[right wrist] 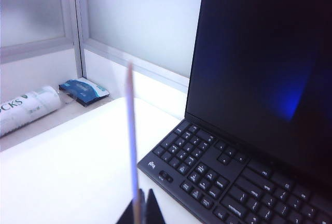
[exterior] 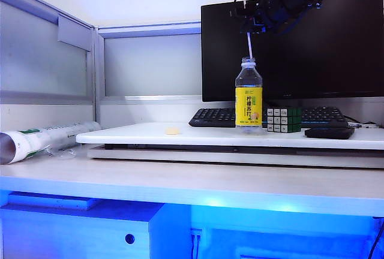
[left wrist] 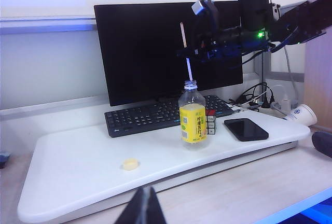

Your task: Grab a stick from the table and stick it in a plastic bottle.

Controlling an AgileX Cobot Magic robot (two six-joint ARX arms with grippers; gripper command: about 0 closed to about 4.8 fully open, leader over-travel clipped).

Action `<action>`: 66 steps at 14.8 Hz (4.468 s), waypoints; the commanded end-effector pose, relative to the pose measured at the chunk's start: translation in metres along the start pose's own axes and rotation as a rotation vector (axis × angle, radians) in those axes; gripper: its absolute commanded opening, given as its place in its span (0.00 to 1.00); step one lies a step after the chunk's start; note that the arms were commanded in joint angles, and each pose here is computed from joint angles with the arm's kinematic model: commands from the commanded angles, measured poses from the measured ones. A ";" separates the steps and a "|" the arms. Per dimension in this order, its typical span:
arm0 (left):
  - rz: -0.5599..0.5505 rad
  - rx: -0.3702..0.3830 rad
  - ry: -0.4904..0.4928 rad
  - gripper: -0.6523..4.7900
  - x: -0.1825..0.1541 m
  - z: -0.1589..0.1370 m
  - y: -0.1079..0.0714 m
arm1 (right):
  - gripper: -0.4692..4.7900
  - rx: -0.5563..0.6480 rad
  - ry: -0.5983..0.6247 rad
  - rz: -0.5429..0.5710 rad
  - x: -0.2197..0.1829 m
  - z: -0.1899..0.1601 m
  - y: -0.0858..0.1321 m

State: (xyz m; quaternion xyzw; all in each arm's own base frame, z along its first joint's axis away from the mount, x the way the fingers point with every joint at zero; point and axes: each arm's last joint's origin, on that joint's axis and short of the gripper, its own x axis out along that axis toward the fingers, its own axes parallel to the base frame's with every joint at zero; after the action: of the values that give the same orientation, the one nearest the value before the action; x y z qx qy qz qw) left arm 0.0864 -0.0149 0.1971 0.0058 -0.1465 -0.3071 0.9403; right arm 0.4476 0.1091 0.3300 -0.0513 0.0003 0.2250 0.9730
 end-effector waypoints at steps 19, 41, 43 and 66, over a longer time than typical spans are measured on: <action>0.021 -0.011 0.008 0.11 0.000 -0.001 0.001 | 0.08 0.014 -0.050 0.009 -0.006 0.016 0.001; 0.405 -0.219 0.406 0.11 -0.011 -0.044 0.008 | 0.08 0.198 0.157 -0.239 -0.254 -0.009 0.023; 0.409 -0.218 0.406 0.11 -0.011 -0.044 0.008 | 0.08 0.275 0.229 -0.266 -0.274 -0.057 0.035; 0.415 -0.219 0.406 0.11 -0.011 -0.044 0.009 | 0.08 0.115 -0.017 -0.260 -0.355 -0.165 0.081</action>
State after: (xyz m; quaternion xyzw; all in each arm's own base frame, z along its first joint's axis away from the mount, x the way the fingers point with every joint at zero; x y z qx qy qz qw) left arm 0.0954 -0.0047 0.1527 -0.0630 0.0769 -0.1119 0.9887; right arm 0.0965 0.0098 0.1682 0.0151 -0.0077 0.0967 0.9952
